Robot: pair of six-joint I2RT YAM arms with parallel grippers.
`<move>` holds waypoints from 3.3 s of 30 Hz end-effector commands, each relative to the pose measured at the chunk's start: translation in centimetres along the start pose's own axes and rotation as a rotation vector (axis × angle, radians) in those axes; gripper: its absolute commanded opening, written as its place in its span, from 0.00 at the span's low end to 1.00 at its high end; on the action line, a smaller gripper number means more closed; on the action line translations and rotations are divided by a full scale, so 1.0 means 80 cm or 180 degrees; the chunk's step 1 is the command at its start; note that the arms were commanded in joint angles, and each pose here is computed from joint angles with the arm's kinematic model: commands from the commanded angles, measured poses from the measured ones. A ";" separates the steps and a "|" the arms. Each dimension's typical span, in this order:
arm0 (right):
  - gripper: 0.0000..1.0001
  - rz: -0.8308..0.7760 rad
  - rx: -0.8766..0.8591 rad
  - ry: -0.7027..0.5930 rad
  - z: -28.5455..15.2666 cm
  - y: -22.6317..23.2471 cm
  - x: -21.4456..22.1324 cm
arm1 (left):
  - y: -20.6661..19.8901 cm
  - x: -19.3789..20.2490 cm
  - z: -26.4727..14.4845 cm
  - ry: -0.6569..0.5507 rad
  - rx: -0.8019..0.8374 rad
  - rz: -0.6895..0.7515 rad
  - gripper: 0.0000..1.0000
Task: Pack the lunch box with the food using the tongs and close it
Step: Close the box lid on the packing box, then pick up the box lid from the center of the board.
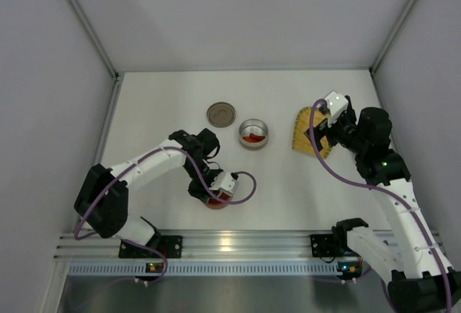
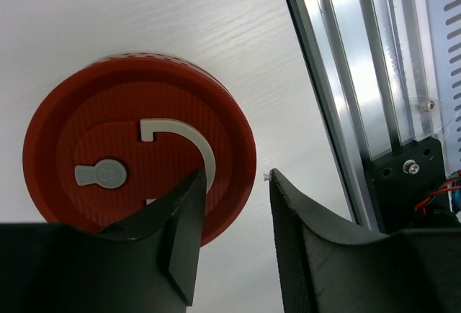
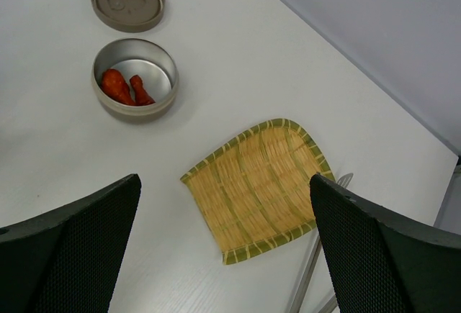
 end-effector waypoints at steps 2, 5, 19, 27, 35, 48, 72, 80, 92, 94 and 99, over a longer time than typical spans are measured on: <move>0.99 0.0020 -0.0008 -0.0123 -0.013 -0.001 -0.023 | -0.012 -0.009 -0.017 0.0009 -0.0056 0.0106 0.47; 0.99 0.0023 -0.0014 -0.0138 -0.014 -0.001 -0.026 | -0.002 -0.028 -0.033 -0.0125 -0.0285 0.0127 0.47; 0.99 0.0286 -0.0105 0.0122 0.010 -0.003 -0.009 | 0.179 0.009 -0.182 -0.1213 -0.2295 -0.2674 0.44; 0.99 0.0660 -0.0200 0.0358 0.039 -0.001 0.012 | 0.297 0.133 -0.211 -0.1067 -0.3633 -0.4330 0.56; 0.99 0.0829 -0.0235 0.0424 0.056 -0.002 0.024 | 0.364 0.205 -0.199 -0.0724 -0.4120 -0.5036 0.50; 0.99 0.0839 -0.0237 0.0472 0.056 -0.005 0.033 | 0.393 0.218 -0.134 -0.0648 -0.3815 -0.5056 0.43; 0.92 0.2285 -0.1724 -0.0200 0.123 0.058 -0.023 | 0.203 -0.027 -0.291 -0.1923 -0.2123 -0.4083 0.00; 0.80 0.2091 -0.2699 -0.1135 0.107 0.103 -0.076 | 0.161 -0.077 -0.278 -0.2378 -0.1414 -0.3820 0.00; 0.62 0.0612 -0.2320 -0.2010 0.097 0.152 -0.086 | 0.138 -0.106 -0.270 -0.2723 -0.0799 -0.3694 0.00; 0.62 0.0591 -0.2368 -0.2135 0.092 0.169 -0.093 | 0.136 -0.113 -0.271 -0.2840 -0.0628 -0.3710 0.00; 0.62 0.0567 -0.2435 -0.2340 0.075 0.178 -0.101 | 0.131 -0.115 -0.269 -0.2878 -0.0557 -0.3690 0.00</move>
Point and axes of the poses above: each gripper's point midway between its finger pads, its own z axis out along the fingers, its own y axis along the line the jaws close on, x = y × z, the point moved 2 cm from there along -z, back along the fingers, and after that the axes turned 9 degrees about z, right-handed, at the moved point
